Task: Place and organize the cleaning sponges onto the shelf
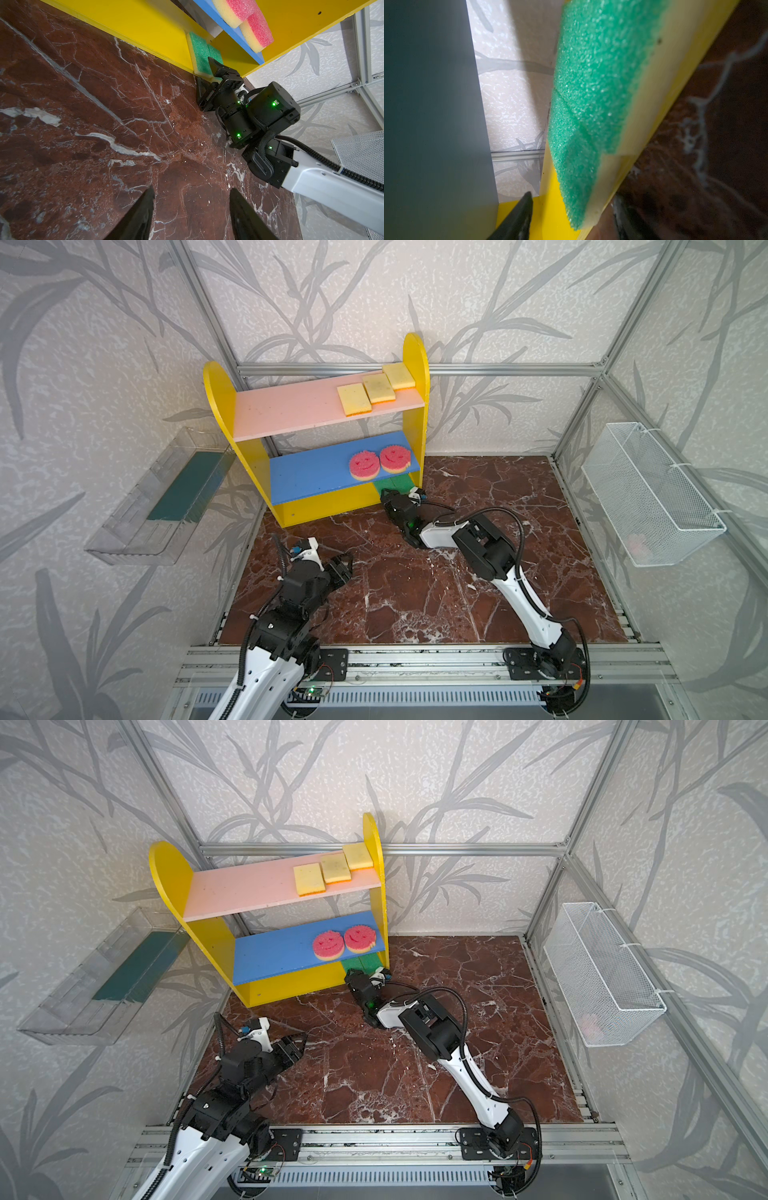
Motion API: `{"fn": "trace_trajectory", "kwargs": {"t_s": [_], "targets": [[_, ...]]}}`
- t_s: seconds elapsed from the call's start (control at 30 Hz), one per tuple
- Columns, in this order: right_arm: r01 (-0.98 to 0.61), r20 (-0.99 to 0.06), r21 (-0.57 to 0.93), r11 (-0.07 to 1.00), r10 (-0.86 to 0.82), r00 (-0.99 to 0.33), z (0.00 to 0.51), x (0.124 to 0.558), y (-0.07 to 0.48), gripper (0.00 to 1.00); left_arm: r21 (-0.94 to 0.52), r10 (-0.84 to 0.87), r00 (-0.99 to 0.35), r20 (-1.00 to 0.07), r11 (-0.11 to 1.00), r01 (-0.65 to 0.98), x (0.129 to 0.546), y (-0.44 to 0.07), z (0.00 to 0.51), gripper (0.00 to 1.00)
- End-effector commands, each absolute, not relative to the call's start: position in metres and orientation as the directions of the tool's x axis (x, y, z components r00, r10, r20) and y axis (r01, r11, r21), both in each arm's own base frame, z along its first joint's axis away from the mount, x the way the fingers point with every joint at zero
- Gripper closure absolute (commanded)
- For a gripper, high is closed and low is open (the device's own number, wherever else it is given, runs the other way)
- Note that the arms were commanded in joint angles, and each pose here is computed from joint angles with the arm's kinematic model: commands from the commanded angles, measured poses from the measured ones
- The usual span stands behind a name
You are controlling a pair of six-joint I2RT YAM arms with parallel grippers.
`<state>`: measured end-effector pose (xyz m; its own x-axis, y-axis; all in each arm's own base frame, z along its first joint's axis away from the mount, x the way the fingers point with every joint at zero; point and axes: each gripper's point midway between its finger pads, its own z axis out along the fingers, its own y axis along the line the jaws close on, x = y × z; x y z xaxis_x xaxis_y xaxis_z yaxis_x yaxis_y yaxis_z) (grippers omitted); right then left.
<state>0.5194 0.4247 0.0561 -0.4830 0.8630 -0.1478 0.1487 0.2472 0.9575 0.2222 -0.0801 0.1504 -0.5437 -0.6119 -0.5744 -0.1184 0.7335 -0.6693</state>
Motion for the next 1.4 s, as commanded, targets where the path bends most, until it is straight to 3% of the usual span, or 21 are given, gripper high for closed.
{"fn": "trace_trajectory", "kwargs": {"t_s": [0.0, 0.2, 0.47, 0.57, 0.73, 0.83, 1.0, 1.07, 1.2, 1.37], "targets": [[0.031, -0.178, 0.972, 0.235, 0.812, -0.555, 0.096, 0.521, 0.430, 0.30, -0.646, -0.606, -0.530, -0.593, 0.751, -0.137, 0.219, -0.073, 0.156, 0.39], [-0.063, -0.298, 0.944, 0.324, 0.756, -0.583, 0.125, 0.490, 0.409, 0.18, -0.619, -0.616, -0.467, -0.634, 0.767, -0.172, 0.220, -0.057, 0.169, 0.25], [-0.193, -0.483, 0.856, 0.480, 0.609, -0.629, 0.169, 0.425, 0.370, 0.15, -0.592, -0.615, -0.446, -0.650, 0.778, -0.210, 0.226, -0.051, 0.192, 0.12], [-0.235, -0.587, 0.762, 0.603, 0.490, -0.645, 0.172, 0.398, 0.344, 0.12, -0.530, -0.580, -0.449, -0.680, 0.812, -0.245, 0.236, -0.045, 0.196, 0.11], [-0.302, -0.776, 0.480, 0.824, 0.238, -0.584, 0.186, 0.365, 0.270, 0.03, -0.324, -0.466, -0.476, -0.746, 0.878, -0.351, 0.254, -0.024, 0.197, 0.10], [-0.272, -0.850, 0.317, 0.908, 0.145, -0.506, 0.193, 0.356, 0.214, 0.01, -0.219, -0.399, -0.445, -0.802, 0.889, -0.402, 0.268, -0.009, 0.199, 0.01], [-0.042, -0.930, 0.054, 0.998, 0.035, -0.366, 0.202, 0.351, 0.113, 0.01, -0.174, -0.328, -0.317, -0.890, 0.886, -0.429, 0.302, 0.008, 0.205, 0.01], [0.023, -0.947, 0.016, 1.000, 0.023, -0.319, 0.203, 0.351, 0.083, 0.01, -0.149, -0.293, -0.278, -0.915, 0.885, -0.442, 0.316, 0.018, 0.206, 0.01], [0.109, -0.961, -0.057, 0.992, -0.025, -0.277, 0.183, 0.349, 0.047, 0.01, -0.011, -0.165, -0.333, -0.929, 0.908, -0.419, 0.345, 0.032, 0.192, 0.01], [0.132, -0.954, -0.136, 0.982, -0.095, -0.284, 0.153, 0.356, 0.036, 0.01, 0.073, -0.122, -0.414, -0.902, 0.902, -0.426, 0.366, 0.049, 0.144, 0.01]]}}
